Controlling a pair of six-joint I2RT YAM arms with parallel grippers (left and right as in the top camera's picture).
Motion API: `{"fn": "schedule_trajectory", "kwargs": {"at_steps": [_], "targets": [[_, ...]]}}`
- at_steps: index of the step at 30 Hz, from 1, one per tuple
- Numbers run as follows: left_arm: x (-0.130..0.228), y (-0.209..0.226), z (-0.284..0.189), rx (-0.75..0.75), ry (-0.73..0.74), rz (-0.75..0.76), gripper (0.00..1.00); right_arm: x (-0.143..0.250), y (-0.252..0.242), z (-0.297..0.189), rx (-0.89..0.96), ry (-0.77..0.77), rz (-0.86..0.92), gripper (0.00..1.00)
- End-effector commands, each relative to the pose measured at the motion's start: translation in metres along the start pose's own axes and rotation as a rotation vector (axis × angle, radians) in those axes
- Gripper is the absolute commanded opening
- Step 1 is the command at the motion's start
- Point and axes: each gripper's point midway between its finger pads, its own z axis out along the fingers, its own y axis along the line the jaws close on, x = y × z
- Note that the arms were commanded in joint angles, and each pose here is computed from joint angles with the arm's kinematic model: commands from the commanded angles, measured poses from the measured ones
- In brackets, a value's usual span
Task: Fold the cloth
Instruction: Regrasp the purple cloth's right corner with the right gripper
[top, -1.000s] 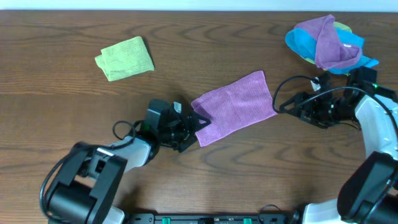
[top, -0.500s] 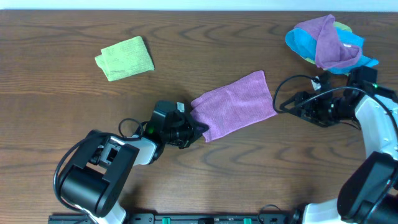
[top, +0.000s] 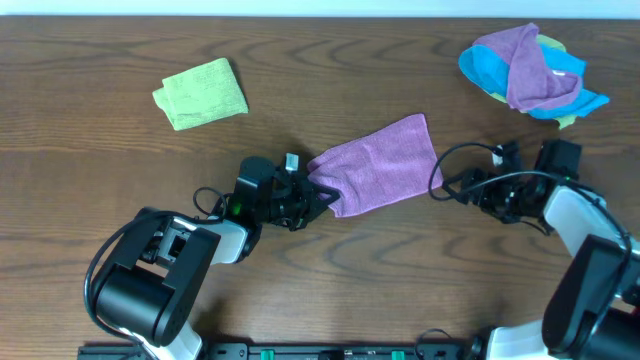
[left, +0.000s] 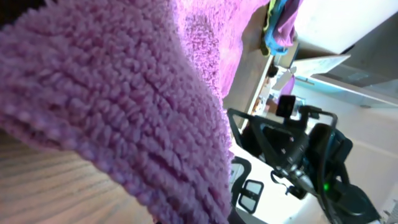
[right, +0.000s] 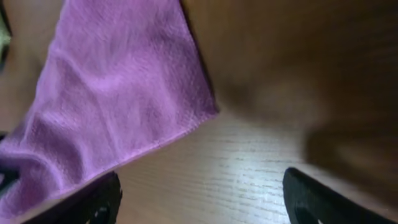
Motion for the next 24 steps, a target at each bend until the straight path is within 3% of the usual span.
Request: {"fn": "schedule_trajectory", "kwargs": {"at_steps": [1,17,22,24], "targets": [[0.005,0.002,-0.001,0.004,0.037,-0.007,0.06,0.001,0.010,0.008,-0.019,-0.009,0.052,0.82],[0.015,0.000,-0.002,0.015,0.096,-0.008,0.06,-0.004,0.007,0.065,0.030,-0.004,0.101,0.77],[0.016,0.000,-0.002,0.016,0.104,-0.008,0.06,0.006,0.010,0.081,0.028,0.035,0.095,0.67],[0.016,-0.001,-0.003,0.019,0.107,-0.010,0.06,0.007,0.015,0.086,0.022,0.040,0.078,0.58]]}}
